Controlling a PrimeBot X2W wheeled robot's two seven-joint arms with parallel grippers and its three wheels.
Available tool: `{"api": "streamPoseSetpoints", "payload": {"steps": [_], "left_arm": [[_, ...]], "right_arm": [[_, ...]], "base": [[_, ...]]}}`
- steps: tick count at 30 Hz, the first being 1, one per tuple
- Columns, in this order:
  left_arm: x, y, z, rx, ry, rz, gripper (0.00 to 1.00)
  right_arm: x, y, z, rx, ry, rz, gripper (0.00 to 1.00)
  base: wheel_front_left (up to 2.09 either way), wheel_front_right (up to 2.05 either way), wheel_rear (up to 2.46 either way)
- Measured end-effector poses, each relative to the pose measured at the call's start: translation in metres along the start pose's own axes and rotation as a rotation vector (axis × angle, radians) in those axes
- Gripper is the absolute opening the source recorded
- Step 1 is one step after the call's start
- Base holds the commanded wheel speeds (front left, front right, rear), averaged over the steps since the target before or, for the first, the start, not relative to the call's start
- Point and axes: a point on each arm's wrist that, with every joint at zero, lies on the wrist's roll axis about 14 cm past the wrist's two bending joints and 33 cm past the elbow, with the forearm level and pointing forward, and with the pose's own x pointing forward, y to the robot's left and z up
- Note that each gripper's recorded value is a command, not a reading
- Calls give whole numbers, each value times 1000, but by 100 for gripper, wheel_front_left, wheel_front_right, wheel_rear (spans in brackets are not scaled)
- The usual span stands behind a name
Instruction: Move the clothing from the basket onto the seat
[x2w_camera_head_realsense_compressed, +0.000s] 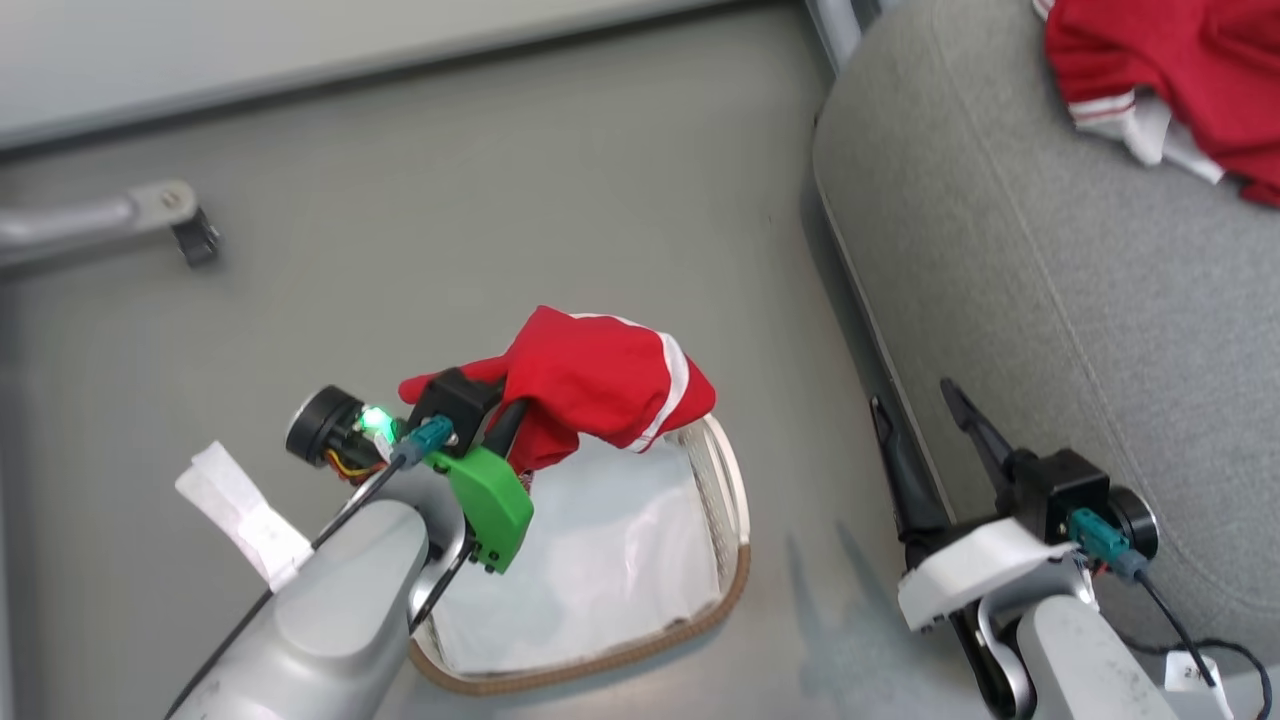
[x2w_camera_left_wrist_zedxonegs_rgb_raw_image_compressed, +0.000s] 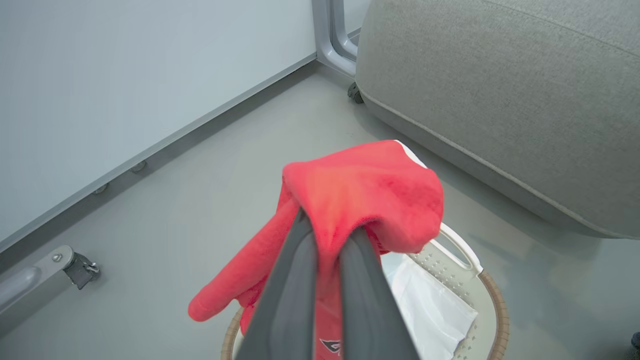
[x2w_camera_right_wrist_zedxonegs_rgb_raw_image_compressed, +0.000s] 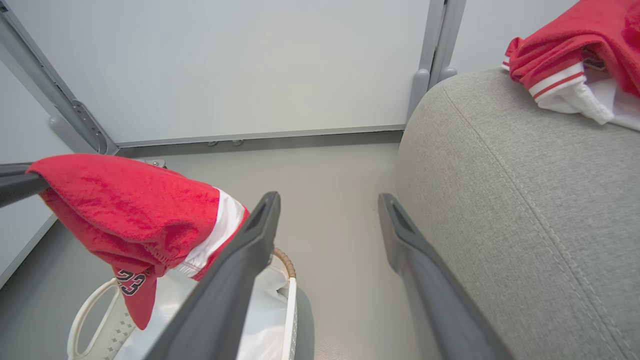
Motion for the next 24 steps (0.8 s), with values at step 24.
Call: {"api": "streamPoseSetpoints", "payload": {"steps": [24], "left_arm": [[-104,-31,252,426,-411,48,0]], "right_arm": [[-44,67,74,-39,-218,181,100]], "base": [[0,0,0]]}}
